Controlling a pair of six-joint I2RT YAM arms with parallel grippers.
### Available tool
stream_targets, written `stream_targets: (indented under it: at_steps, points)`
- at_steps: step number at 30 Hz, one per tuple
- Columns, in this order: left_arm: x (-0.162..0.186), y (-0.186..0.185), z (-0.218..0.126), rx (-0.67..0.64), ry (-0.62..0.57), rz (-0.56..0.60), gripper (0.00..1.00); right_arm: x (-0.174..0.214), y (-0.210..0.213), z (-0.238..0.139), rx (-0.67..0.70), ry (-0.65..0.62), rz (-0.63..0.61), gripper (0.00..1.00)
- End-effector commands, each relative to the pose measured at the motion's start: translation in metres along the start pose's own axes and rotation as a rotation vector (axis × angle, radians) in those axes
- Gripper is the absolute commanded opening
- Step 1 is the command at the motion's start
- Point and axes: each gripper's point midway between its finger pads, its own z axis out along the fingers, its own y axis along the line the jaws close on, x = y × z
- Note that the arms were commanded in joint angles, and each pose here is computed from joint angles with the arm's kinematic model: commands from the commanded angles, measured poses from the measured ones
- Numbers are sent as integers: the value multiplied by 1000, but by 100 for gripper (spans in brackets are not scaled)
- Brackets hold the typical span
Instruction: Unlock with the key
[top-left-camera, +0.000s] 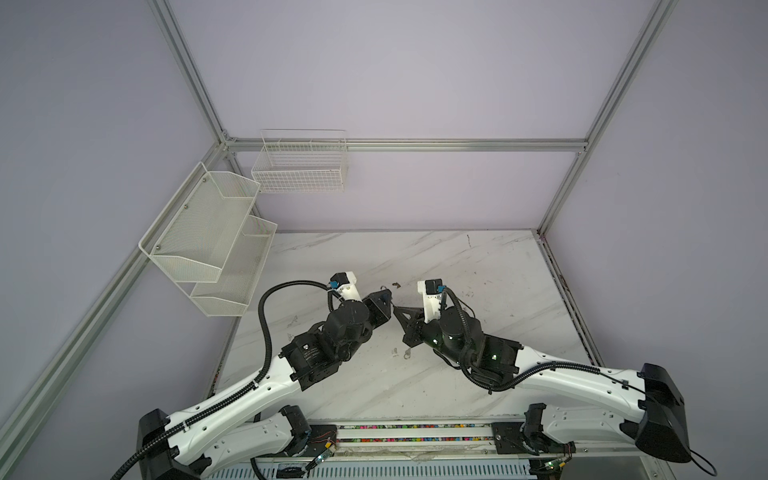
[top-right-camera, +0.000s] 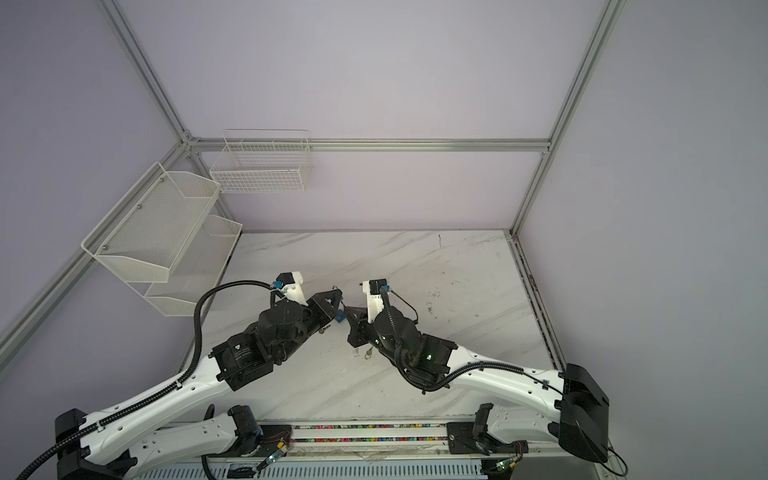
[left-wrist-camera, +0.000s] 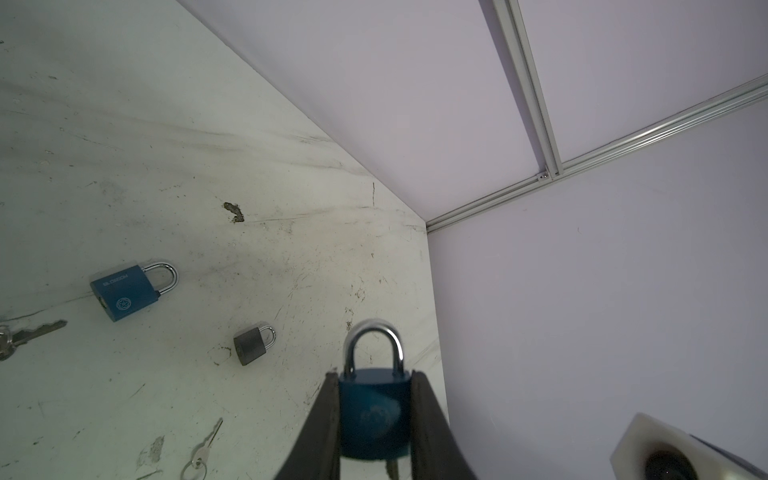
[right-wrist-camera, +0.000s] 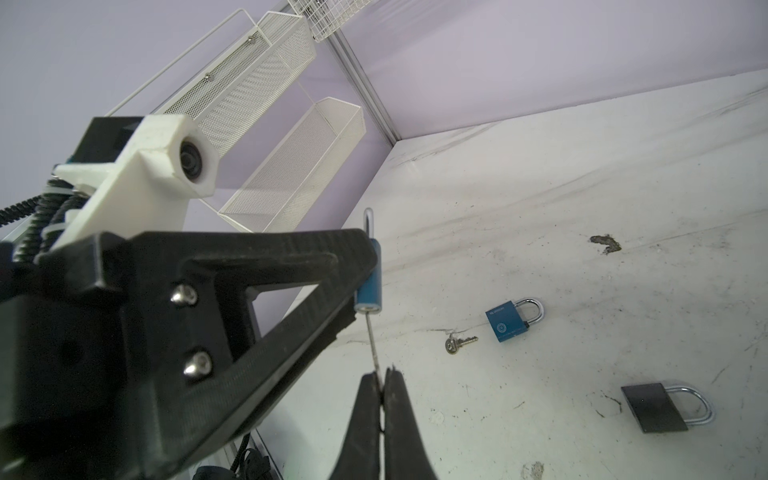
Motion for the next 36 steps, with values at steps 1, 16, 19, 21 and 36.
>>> stream_targets:
  at_steps: [1,16,19,21,36]
  points:
    - [-19,-25,-10,71,-45,-16,0,-8,0,-2,7,-26,0,0]
    - [-14,-31,-7,97,-21,-29,0,-20,2,1,10,-56,3,0]
    - [-13,-31,-5,96,-19,-30,0,-24,9,1,-17,-61,3,0]
    - [-12,-32,-4,101,-19,-31,0,-25,12,2,-27,-62,-2,0]
    - [-5,-39,-7,138,29,-156,0,-35,-3,0,39,-145,-43,0]
